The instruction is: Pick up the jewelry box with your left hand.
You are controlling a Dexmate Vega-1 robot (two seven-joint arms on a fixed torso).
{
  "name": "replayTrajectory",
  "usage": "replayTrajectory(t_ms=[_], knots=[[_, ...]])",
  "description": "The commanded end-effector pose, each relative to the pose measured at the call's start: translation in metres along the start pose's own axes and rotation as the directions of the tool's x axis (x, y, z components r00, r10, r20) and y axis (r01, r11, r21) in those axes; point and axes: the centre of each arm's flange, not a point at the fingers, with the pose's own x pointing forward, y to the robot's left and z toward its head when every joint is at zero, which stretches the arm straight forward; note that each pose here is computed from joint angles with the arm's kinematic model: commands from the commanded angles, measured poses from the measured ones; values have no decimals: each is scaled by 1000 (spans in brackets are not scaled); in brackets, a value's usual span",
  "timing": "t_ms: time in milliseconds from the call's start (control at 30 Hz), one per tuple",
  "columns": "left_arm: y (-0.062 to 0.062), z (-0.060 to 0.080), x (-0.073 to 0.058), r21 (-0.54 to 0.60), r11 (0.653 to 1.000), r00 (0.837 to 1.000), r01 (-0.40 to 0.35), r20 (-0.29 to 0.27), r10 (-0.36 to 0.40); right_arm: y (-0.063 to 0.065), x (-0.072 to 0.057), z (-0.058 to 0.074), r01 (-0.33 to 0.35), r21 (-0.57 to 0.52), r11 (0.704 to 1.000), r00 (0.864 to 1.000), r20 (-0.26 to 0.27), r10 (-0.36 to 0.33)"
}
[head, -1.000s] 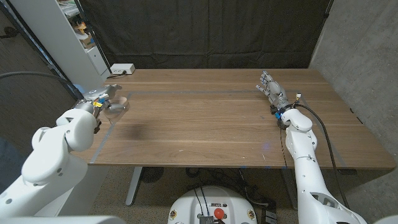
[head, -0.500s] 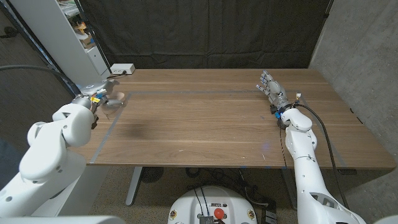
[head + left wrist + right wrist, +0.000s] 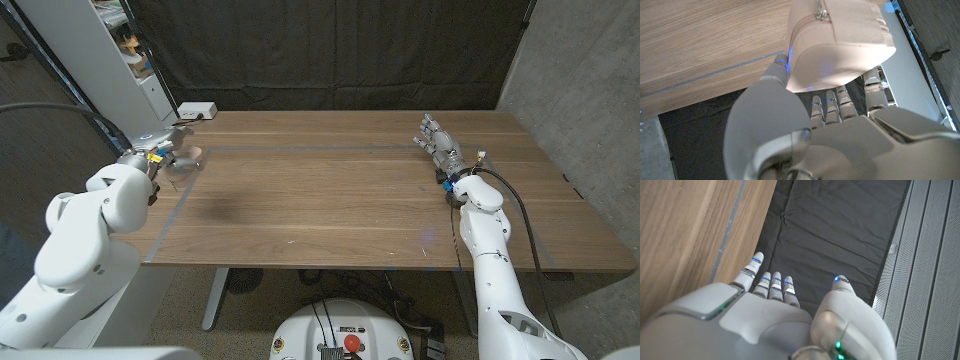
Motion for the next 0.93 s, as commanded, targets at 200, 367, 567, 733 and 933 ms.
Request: replayTrajectory(t_ms=[200,367,567,733,933], knots=[[-18,-2,4,-43,997,998,69,16,-69,-3,-11,-10,5,-3,1000,999,-34,-5],[-15,-6,-2,-37,997,998,61,-3,-61,1,-8,-12,-1,6,1000,999,-32,2],[-8,-9,-4,-36,998,999,44,-9,-44,9,-3,-10,-15,8,1000,1000,-21,15],[-7,-10,-3,-32,999,999,42,-5,-42,10,-2,-8,-12,7,1000,1000,-22,12],[-6,-11,0,-32,999,999,42,-3,-42,11,-2,-8,-11,3,1000,1000,-23,11]])
